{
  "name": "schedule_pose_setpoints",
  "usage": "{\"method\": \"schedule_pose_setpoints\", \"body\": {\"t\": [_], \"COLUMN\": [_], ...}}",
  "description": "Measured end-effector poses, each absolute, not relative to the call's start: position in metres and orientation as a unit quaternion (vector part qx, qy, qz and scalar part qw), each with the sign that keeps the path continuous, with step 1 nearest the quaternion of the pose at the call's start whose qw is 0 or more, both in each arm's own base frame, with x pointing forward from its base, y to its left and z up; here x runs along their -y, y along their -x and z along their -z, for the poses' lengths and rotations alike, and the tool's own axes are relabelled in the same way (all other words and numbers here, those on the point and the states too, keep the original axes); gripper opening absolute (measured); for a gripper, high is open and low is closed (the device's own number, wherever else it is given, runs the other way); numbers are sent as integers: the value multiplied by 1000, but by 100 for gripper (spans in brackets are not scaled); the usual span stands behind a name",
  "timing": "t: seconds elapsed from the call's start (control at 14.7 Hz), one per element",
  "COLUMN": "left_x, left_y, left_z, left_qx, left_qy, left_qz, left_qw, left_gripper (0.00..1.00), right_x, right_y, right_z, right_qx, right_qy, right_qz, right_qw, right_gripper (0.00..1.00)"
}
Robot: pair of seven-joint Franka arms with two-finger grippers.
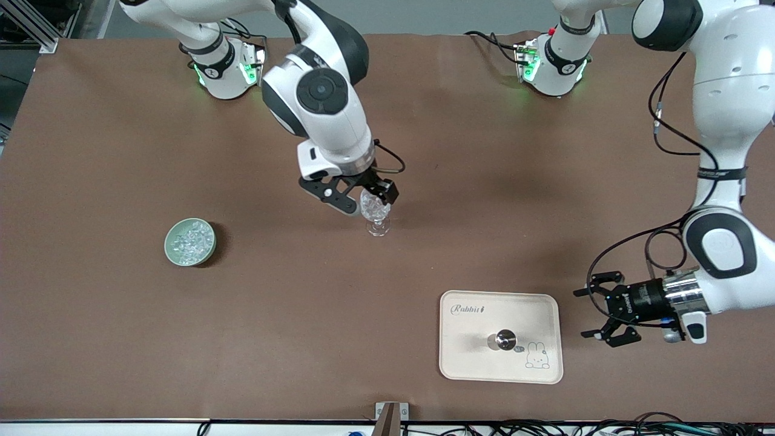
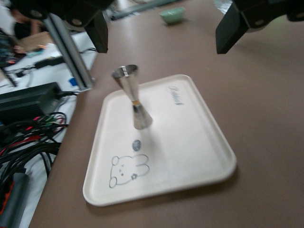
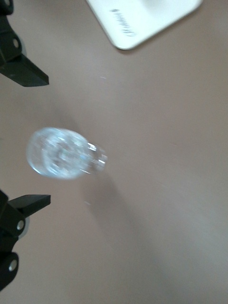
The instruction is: Pour wine and add ice with both arms
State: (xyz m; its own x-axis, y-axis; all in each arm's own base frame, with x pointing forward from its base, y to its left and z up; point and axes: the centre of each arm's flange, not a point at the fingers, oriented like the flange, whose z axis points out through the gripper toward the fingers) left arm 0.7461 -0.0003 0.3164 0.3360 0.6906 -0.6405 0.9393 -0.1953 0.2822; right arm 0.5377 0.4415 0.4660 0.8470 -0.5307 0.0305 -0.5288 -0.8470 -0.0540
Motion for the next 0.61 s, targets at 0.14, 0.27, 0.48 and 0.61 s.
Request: {"method": "schedule_pose_setpoints", "body": {"t": [0.14,0.27,0.48,0.61], "left_x": [-7,-9,-4,-2], "left_y": [-743,-739,-721,-711], "left_z": [-338,-361,-406,-442], "left_qx": [-508,-457,-359,-272], "left_qy": [-786,-832,-899,-941], "left_qz": [163,128,106,68], "left_qw": [312,287,226,187], "left_gripper": [100,100,100,100], "right_x": [-403,-355,-260,-209], "right_y": [-551,-570,-604,-617], "right_z": [-493,-525,-567,-585], "right_qx": [-283,-284,-266,-240], "right_qy": [957,954,956,962], "right_qz": [63,93,116,125], "right_qw": [-18,-31,-36,-45], "right_gripper": [100,100,100,100]}}
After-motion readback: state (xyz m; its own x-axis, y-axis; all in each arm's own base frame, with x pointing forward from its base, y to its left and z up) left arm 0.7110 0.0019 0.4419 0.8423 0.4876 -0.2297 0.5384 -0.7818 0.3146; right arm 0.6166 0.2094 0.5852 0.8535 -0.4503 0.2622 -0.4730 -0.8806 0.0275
